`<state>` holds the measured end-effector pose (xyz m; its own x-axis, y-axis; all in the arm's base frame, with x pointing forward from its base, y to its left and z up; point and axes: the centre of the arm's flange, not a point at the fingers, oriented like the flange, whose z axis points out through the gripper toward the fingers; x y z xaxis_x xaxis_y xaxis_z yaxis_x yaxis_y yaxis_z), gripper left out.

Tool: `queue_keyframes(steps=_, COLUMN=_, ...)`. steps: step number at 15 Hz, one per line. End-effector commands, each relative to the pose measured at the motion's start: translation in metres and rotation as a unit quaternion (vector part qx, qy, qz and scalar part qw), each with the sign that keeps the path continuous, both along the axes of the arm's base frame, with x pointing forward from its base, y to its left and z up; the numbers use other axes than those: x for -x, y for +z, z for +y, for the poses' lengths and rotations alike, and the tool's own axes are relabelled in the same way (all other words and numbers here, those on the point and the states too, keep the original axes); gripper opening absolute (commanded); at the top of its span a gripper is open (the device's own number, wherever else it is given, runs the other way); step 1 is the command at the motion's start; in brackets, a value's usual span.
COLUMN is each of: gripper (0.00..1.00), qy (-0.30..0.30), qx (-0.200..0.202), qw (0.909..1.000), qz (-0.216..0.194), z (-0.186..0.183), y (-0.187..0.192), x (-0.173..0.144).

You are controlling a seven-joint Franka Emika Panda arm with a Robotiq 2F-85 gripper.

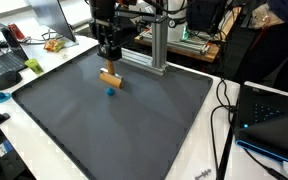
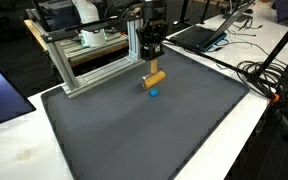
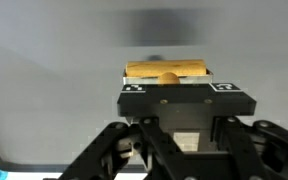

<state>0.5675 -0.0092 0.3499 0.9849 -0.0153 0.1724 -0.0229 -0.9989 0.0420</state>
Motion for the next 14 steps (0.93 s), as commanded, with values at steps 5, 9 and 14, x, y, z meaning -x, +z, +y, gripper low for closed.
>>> queue_keyframes(steps=5, gripper=0.22, qy=0.023, qx=0.005, qw=0.9996, qz=-0.019, z=-0.008, y=-0.011, x=-0.016)
queue_keyframes(steps=9, gripper=0.22, qy=0.028, qx=0.005, qw=0.9995, qz=-0.015, z=-0.01, y=-0.019, x=-0.02)
queue_keyframes(steps=14, gripper=0.22, qy=0.03, qx=0.004, qw=0.9994, qz=-0.015, z=-0.011, y=-0.026, x=-0.027)
